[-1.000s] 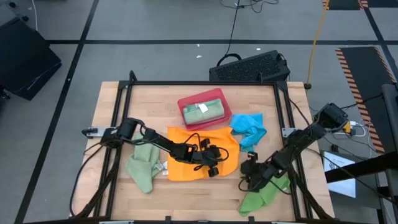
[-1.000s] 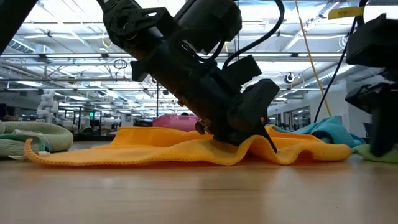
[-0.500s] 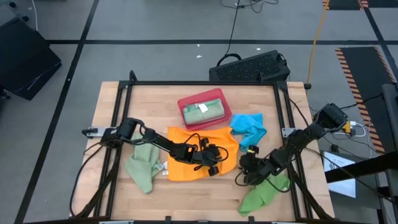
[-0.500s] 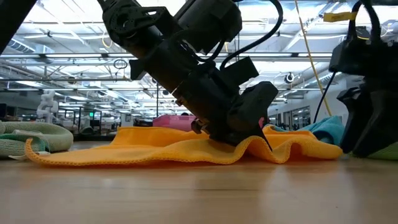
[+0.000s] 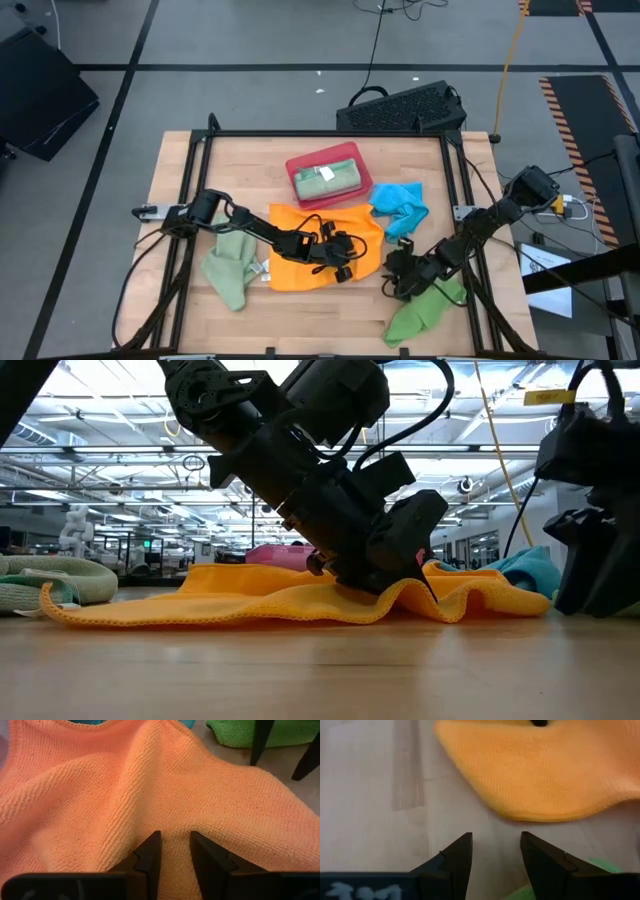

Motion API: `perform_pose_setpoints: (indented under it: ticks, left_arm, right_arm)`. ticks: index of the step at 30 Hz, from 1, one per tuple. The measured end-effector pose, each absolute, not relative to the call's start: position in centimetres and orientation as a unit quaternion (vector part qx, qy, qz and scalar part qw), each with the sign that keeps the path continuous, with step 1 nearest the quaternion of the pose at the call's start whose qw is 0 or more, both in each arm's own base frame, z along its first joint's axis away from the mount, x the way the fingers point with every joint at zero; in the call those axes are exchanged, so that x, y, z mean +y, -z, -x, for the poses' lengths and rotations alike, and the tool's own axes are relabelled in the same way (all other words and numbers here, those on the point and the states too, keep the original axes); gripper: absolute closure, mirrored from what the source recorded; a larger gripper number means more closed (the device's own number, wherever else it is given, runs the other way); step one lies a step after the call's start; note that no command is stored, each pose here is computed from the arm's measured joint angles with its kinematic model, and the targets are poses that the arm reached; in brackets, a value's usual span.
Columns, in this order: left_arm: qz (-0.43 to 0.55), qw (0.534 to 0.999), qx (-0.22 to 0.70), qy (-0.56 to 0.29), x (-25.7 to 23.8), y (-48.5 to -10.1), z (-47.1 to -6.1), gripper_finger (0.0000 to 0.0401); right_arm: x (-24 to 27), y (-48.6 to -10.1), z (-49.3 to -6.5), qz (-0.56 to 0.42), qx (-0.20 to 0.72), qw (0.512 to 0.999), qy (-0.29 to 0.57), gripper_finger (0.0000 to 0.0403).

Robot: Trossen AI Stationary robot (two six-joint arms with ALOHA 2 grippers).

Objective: Fold microfiber towels
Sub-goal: Fold the yellow microfiber cloth

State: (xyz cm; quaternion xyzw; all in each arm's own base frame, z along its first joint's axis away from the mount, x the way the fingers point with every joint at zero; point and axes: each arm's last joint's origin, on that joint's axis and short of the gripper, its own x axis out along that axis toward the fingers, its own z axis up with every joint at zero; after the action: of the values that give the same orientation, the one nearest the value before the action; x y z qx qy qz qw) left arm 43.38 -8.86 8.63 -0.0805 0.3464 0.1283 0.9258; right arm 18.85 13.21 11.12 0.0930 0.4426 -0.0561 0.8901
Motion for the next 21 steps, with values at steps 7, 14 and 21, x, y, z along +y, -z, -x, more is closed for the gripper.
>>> perform_pose_setpoints:
  ticks: [7,14,21]
  left_arm:
    - [0.082,0.926,0.345,-0.128,-8.9,-8.6,-43.4,0.0293]
    - [0.087,0.927,0.341,-0.129,-8.9,-8.7,-43.4,0.0293]
    - [0.090,0.926,0.341,-0.131,-8.8,-8.6,-43.4,0.0293]
  right_arm:
    - [12.9,-11.1,-19.5,-0.100,0.419,0.902,0.042,0.0243]
    - [12.3,-10.9,-20.7,-0.138,0.416,0.898,0.025,0.0243]
    - [12.3,-11.1,-21.3,-0.136,0.392,0.910,0.022,0.0243]
